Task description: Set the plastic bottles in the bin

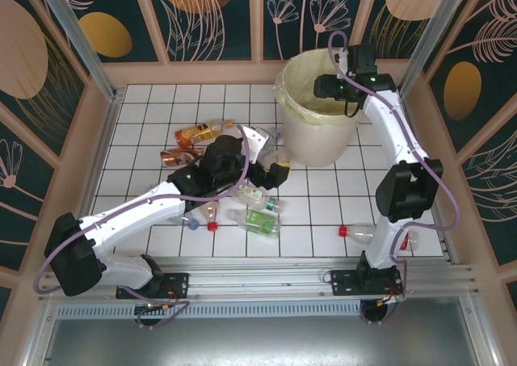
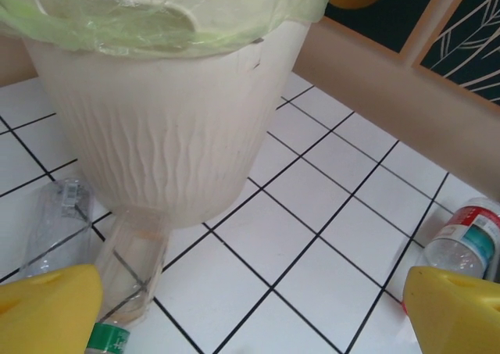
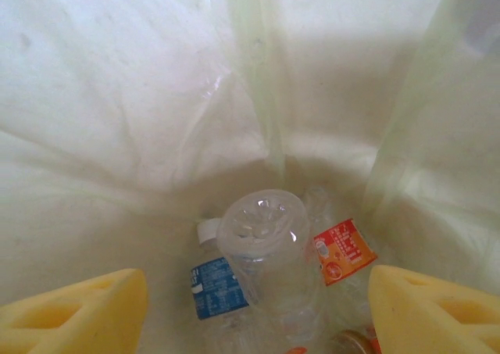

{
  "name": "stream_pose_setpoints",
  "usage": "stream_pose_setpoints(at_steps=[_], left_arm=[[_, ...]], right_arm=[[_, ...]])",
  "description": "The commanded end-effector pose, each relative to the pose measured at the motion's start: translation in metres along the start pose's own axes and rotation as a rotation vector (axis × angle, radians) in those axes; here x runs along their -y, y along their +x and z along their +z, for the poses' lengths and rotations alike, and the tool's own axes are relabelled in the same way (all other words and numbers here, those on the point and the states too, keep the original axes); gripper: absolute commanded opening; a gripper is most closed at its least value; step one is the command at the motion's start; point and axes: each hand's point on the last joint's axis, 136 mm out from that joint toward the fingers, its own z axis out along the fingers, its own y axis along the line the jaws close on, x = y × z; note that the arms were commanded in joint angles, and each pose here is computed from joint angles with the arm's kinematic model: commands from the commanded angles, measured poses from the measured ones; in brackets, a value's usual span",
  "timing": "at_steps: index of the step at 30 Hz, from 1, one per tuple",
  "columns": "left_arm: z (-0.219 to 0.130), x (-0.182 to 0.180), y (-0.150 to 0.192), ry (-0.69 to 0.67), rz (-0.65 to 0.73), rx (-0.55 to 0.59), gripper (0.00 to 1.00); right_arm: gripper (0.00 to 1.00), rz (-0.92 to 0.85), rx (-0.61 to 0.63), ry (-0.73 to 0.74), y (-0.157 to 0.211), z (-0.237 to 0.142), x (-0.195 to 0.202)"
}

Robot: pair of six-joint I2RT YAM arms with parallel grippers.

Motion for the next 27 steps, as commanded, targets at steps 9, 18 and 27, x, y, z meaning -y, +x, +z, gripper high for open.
stream_pose_setpoints(at_steps=[9,18,27], left_arm=[[-0.011,-0.015,0.023,-0.093,0.105,-0.118,0.99],[-0.041,-0.013,0.033,-0.077,0.093,-0.113,0.99],[-0.103,0.016,0.013,0.069,0.108,0.045,0.99]], right_arm=[[0.75,-0.068,0.331,-0.114,-0.040,-0.117,-0.035],[0.75,-0.172,0.367,-0.304,0.026,-0.173,-0.097],[0.71,-0.209,0.211,-0.505,0.113,-0.178,-0.152]])
